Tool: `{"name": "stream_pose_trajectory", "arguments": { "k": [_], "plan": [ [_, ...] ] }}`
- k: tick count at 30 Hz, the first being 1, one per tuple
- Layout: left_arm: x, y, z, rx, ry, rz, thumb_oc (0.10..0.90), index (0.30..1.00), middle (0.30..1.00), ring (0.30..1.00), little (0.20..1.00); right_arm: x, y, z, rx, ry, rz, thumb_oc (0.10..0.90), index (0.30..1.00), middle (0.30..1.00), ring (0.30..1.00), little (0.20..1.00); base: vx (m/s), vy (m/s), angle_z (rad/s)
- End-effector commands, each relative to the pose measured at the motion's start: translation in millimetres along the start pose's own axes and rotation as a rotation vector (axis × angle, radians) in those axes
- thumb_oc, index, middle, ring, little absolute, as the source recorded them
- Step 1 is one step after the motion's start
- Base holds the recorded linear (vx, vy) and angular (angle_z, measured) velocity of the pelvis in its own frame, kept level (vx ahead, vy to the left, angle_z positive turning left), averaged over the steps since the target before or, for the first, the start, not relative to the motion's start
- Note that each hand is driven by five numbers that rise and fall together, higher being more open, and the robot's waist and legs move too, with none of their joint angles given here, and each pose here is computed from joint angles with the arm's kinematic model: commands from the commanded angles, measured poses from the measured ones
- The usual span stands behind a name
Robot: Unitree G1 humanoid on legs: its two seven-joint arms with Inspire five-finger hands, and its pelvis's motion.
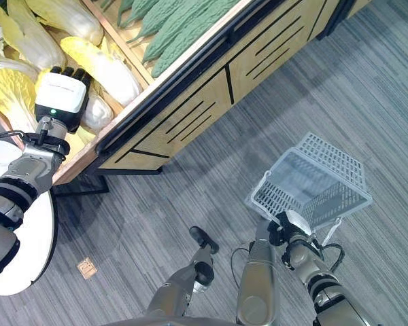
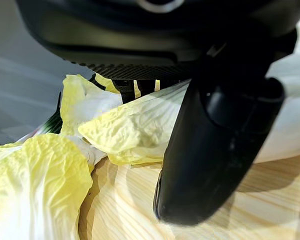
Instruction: Get the vegetables into the basket
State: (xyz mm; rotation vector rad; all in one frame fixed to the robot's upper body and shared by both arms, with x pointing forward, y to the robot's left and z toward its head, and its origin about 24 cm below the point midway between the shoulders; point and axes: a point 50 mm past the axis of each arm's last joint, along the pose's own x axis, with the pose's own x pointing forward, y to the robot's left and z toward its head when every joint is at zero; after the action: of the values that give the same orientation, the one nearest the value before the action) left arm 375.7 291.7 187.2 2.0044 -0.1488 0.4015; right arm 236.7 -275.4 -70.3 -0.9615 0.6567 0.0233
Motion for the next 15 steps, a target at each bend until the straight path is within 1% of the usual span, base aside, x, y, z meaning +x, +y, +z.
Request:
{"name": "stream_pose_trajectory", "arguments": {
  "k": [1, 10, 13, 15],
  "plan": [
    [-6.3, -17.3, -29.4, 0.033, 0.130, -0.133, 0.400, 0.300, 0.300, 0.300, 0.300, -10.3, 29.2, -5.2, -0.003, -0.010, 0.090, 0.400, 0.300, 0.300, 0.300, 0.300, 0.00, 0.000, 0.00],
    [-15.7, -29.4, -28.8, 0.032, 0.118, -0.173, 0.400, 0.300, 0.300, 0.300, 0.300, -11.4, 33.3, -6.8, -0.006, -0.002, 0.103, 0.400, 0.300, 0.300, 0.300, 0.300, 0.00, -0.006, -0.03],
    [-24.8, -39.7, -29.5, -0.007, 0.130, -0.203, 0.400, 0.300, 0.300, 0.300, 0.300, -14.0, 39.3, -12.7, -0.016, 0.022, 0.122, 0.400, 0.300, 0.300, 0.300, 0.300, 0.01, -0.032, -0.01],
    [-30.8, -43.2, -27.2, -0.081, 0.148, -0.192, 0.400, 0.300, 0.300, 0.300, 0.300, -16.4, 43.7, -17.3, -0.020, 0.040, 0.134, 0.400, 0.300, 0.300, 0.300, 0.300, 0.01, -0.086, -0.01]
  ]
}}
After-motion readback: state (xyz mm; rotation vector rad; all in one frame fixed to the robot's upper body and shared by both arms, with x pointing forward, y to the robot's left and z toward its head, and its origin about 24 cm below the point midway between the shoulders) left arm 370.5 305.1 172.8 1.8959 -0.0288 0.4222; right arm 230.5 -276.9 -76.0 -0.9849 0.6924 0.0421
